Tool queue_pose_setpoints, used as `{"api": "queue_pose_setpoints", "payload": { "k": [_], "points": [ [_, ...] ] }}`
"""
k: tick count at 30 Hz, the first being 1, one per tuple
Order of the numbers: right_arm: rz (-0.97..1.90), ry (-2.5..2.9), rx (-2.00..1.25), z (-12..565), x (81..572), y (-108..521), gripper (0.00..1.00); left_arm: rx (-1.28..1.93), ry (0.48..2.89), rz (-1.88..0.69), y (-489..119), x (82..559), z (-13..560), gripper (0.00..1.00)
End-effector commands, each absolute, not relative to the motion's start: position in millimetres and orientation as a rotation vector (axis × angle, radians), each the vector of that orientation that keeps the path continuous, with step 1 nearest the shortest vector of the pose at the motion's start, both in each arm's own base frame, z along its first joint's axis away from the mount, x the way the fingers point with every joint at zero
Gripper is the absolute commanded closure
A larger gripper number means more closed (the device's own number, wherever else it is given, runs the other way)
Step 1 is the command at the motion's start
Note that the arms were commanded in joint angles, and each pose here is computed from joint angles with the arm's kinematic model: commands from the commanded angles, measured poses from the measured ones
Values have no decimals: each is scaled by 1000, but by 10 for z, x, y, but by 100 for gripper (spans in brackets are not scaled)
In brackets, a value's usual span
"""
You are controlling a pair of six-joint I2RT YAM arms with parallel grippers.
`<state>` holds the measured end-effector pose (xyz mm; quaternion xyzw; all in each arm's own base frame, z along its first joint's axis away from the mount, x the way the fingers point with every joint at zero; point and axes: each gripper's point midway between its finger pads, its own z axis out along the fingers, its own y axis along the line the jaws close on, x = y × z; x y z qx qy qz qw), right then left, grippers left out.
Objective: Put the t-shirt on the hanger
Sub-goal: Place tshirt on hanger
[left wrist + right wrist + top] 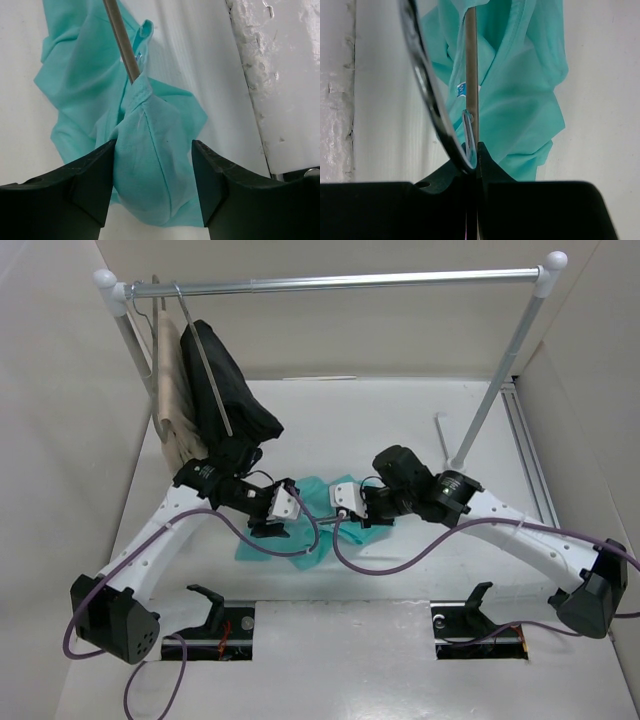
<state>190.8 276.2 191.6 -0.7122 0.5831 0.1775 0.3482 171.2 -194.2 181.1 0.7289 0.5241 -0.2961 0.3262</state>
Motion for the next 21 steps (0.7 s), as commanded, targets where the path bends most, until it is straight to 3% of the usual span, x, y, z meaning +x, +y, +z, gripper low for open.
{"api": "queue_pose_setpoints", "payload": {
  "k": [1,4,5,6,7,12,14,18,21],
  "points": [
    [503,1407,-1788,2147,1909,2929,100,1879,1453,-851,-1912,1592,1707,42],
    [512,1394,-1784,2167,1908,2952,100,1853,1531,-764,-1942,1738,1553,47],
    [510,1379,-1773,2236,1910,2955,100,1844,1583,-732,-1926,1765,1492,53],
    [508,1372,-1767,2275,1918,2965,100,1850,1562,-710,-1945,1780,1461,67],
    [507,1364,-1762,2291,1928,2977,100,1841,1585,-707,-1934,1783,1453,72],
    [516,1344,-1754,2340,1964,3050,100,1812,1570,-691,-1967,1838,1423,73],
    [518,1351,-1759,2309,1971,3059,100,1801,1547,-681,-2007,1858,1472,83],
    [522,1339,-1769,2295,1995,3108,100,1733,1454,-720,-2142,1871,1675,88],
    [524,1349,-1777,2258,2018,3137,100,1679,1400,-739,-2221,1884,1824,100]
  ]
}}
